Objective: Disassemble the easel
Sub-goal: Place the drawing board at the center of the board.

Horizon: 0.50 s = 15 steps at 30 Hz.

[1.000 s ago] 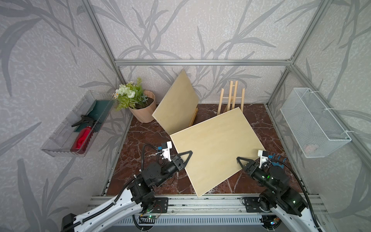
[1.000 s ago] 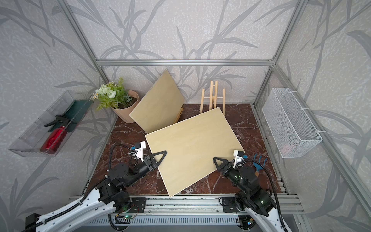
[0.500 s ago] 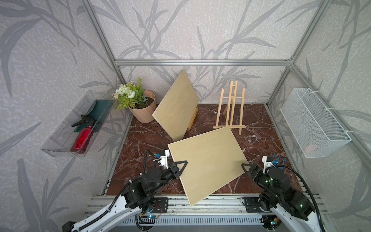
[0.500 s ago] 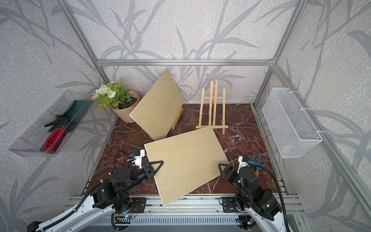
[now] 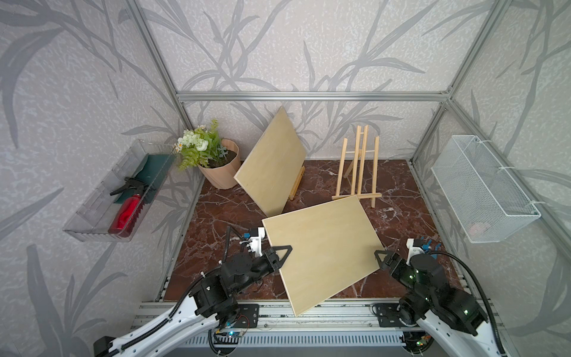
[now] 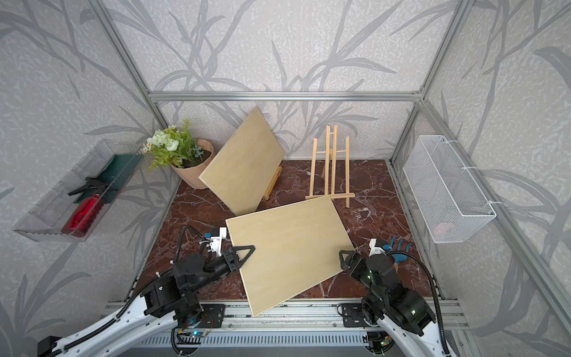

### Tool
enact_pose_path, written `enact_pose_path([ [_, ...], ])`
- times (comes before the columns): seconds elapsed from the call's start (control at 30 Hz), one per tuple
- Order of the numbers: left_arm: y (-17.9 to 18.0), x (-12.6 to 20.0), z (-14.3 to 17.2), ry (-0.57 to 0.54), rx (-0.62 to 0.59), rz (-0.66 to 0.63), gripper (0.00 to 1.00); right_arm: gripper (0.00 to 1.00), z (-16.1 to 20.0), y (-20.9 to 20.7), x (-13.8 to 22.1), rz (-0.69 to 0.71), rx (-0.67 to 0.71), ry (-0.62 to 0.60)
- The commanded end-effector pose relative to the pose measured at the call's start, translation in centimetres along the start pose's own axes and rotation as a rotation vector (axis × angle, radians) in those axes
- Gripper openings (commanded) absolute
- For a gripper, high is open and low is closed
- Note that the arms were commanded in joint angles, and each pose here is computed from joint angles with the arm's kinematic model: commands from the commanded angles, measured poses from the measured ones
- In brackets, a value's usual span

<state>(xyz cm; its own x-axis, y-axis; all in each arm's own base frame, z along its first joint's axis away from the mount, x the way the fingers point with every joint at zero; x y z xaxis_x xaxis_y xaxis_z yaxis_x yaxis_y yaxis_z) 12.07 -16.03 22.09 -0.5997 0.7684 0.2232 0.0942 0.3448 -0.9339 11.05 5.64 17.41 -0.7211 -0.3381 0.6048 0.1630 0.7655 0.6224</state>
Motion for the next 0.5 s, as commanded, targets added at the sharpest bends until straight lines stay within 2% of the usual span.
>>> enact_pose_path([
  [0.0,-6.3,2.5,-1.1,0.004,0.003,0.243,0.0,0.9,-1.4,1.7,0.0,-0.02,0.094,-0.031],
  [0.4,-9.4,5.4,-1.4,0.011,-0.208,0.315,0.0,0.89,-1.1,2.5,-3.3,-0.034,0.147,0.001],
  [0.47,-9.6,5.4,-1.4,0.025,-0.231,0.29,0.0,0.89,-1.1,2.4,-3.5,-0.024,0.144,-0.001],
])
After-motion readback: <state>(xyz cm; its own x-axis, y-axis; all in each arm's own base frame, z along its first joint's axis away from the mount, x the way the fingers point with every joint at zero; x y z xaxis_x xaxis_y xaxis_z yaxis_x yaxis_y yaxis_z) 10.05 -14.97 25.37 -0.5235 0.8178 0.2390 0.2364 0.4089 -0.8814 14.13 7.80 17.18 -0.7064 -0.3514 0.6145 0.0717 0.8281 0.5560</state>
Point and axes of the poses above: each gripper's point midway between its finger pads, its own x axis back along the fingers, its own y axis along the line the jaws close on, z = x × y, the point moved 6 cm from there along x, back along the fingers, and after that the axes turned 3 degrees about x, right-handed, at the moved point
